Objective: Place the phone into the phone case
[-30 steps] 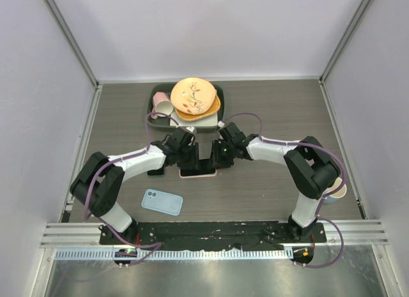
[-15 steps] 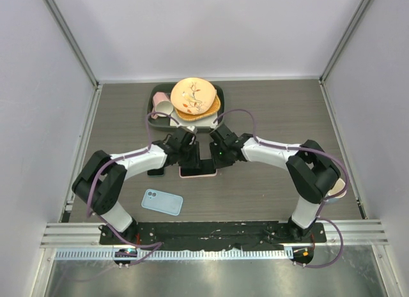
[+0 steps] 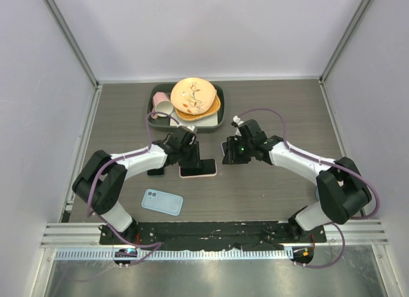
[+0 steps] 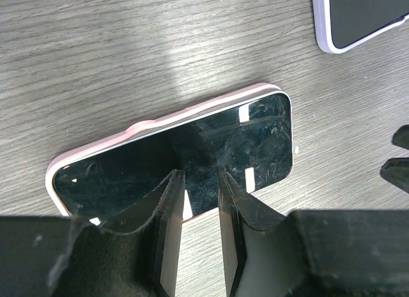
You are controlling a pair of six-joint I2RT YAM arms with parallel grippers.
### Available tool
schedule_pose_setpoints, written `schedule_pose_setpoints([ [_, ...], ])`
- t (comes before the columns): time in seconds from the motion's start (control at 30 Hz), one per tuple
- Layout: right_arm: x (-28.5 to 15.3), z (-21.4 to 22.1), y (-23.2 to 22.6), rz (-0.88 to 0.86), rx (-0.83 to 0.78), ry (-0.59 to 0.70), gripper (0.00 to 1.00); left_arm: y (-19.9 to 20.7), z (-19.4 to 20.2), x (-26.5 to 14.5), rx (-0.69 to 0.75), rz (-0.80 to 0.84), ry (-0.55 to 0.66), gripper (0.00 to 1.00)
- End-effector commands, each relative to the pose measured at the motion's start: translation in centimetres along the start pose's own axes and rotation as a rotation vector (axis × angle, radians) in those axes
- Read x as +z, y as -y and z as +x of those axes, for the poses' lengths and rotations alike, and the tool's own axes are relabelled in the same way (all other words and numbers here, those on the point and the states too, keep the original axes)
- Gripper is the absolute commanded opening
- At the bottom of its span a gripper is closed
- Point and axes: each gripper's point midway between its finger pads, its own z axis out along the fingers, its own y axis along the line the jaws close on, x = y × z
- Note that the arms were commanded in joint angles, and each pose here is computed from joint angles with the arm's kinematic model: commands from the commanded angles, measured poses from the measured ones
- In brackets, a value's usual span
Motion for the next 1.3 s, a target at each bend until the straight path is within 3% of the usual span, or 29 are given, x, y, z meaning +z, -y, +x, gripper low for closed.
schedule_pose_setpoints([
  [0.0, 0.3, 0.6, -3.4, -0.262, 0.036, -0.037, 0.4, -4.0, 4.2, 1.0, 0.016, -0.145, -0.134, 0.32],
  [0.3, 3.6, 1.9, -3.9, -0.338, 0.095, -0.115, 0.41, -4.0, 4.3, 1.0, 0.025, -0.14, -0.137, 0.31],
  [0.53, 5.8, 2.4, -2.2, -0.254, 0.118, -0.148, 0.39, -4.2, 4.5, 1.1, 0.029, -0.145, -0.142, 0.3],
  [0.97, 8.1, 6.4, 1.8, -0.06, 0.119, -0.285, 0.19, -4.1, 4.5, 1.4, 0.039, -0.132, -0.141, 0.27],
  [1.17, 9.2, 8.3, 2.8, 0.054, 0.056, -0.339, 0.13, -4.0, 4.2, 1.3, 0.048, -0.134, -0.136, 0.26],
  [1.27, 9.5, 8.4, 3.5, 0.136, 0.0, -0.335, 0.04, -4.0, 4.0, 1.2, 0.049, -0.134, -0.134, 0.26],
])
